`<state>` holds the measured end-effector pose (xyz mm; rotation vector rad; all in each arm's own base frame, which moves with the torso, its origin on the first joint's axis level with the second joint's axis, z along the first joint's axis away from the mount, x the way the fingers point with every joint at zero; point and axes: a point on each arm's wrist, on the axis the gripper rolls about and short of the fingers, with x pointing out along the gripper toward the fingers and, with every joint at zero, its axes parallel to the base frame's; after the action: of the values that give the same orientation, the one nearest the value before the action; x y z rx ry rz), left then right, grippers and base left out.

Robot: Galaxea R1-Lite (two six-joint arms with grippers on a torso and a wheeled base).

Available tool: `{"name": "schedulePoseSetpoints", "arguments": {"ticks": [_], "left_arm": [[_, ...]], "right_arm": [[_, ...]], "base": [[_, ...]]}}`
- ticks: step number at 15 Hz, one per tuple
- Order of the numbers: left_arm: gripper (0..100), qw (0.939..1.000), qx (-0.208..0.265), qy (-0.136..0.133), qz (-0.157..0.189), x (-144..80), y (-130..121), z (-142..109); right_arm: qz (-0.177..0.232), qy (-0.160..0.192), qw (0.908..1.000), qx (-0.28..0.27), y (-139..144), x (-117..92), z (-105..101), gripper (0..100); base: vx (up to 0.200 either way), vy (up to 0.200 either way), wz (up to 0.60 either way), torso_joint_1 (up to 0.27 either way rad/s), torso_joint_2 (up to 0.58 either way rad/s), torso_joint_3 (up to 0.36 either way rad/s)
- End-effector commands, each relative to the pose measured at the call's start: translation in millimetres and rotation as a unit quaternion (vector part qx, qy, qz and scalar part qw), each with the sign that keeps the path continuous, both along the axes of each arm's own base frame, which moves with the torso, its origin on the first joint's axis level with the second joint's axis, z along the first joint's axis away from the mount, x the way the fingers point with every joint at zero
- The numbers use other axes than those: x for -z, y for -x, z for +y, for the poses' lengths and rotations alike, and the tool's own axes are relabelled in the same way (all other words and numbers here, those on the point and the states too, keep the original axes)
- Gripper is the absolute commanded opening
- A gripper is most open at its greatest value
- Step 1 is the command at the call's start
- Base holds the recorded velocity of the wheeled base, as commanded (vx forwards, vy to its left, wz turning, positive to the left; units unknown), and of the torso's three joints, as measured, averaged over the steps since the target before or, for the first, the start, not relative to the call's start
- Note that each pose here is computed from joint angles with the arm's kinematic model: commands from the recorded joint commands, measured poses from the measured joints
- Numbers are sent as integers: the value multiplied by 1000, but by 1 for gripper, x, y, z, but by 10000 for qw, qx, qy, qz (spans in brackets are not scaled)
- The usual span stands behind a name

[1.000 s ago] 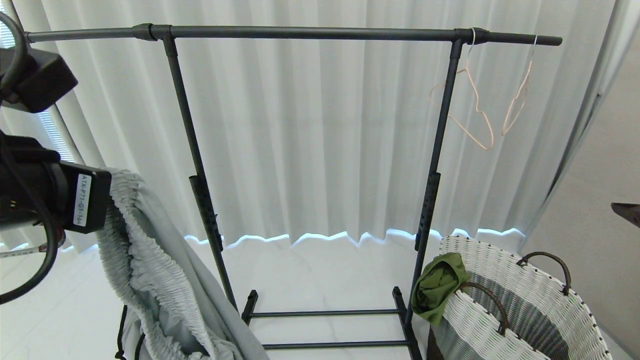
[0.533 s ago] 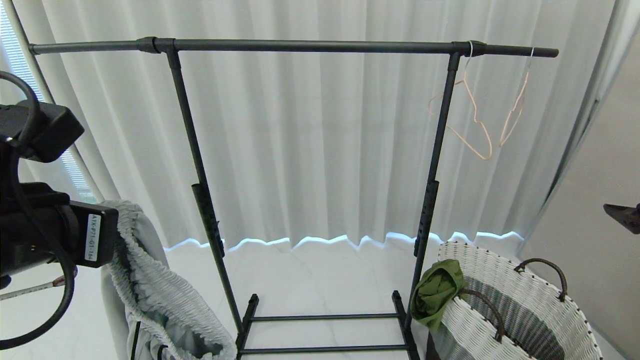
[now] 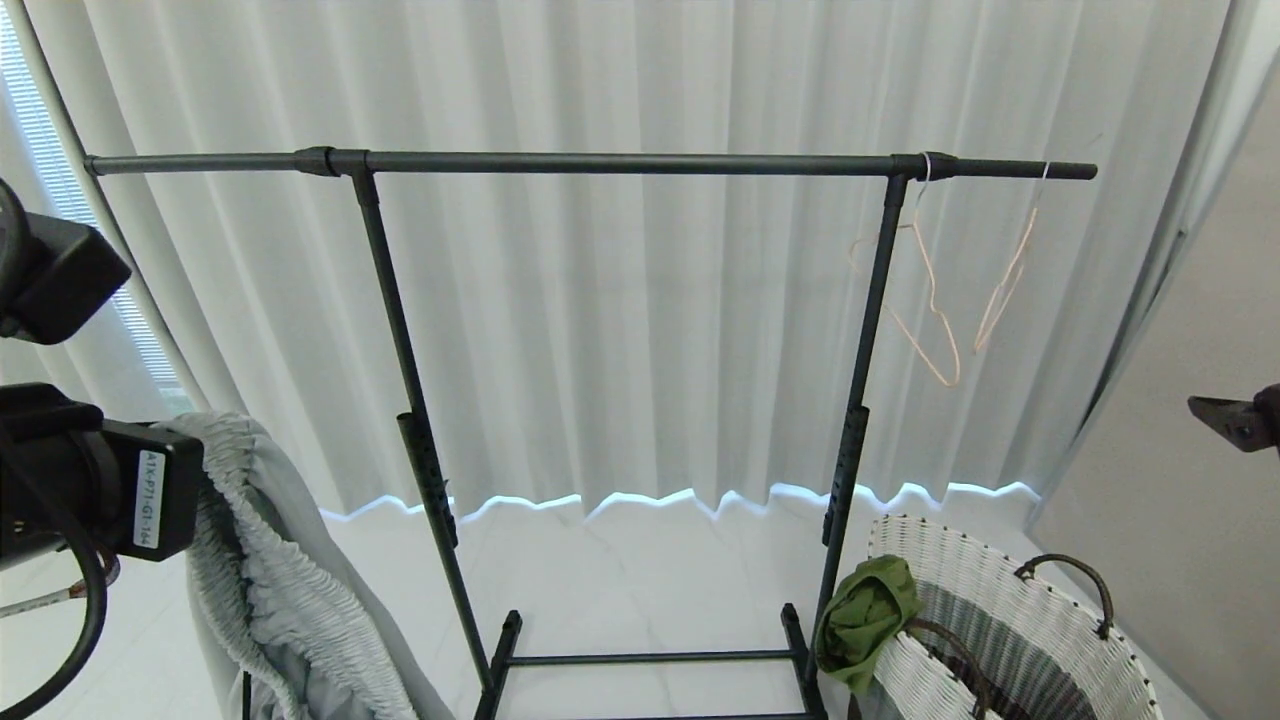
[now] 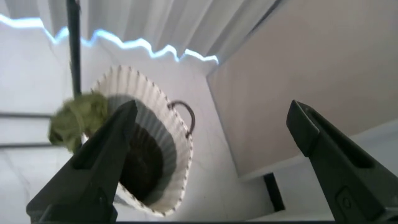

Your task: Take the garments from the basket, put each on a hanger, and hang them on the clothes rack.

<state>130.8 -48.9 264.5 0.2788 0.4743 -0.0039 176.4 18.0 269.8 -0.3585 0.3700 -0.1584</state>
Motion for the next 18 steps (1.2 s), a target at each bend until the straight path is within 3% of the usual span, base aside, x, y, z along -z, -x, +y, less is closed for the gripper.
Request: {"name": "schedulePoseSetpoints", "arguments": {"ticks": [1,6,12,16,18], "left_arm": [[0,9999,48,-111,15,3,5,2],[0,9999,68,-124,-45,2,6,3],[0,9999,61,-127,-47,2,6,3],[0,9999,61,-124,-54,2,6,3],[0,9999,61,-124,-54,2,6,3]], "right_arm": [[24,-102,9999,-11,-14,5,2,100],[-36,-131,9999,-52,-25,8,4,100],[-112,-142,9998,-111,-24,13,4,100],[-224,100,9997,67,-24,19,2,100],[-231,167,9995,131,-23,19,0,100]], "base": [[0,0,0,183,-476,-300],[0,0,600,204,-500,-301],[0,0,0,111,-259,-149],[0,0,0,0,0,0],[0,0,-600,5,2,2]]}}
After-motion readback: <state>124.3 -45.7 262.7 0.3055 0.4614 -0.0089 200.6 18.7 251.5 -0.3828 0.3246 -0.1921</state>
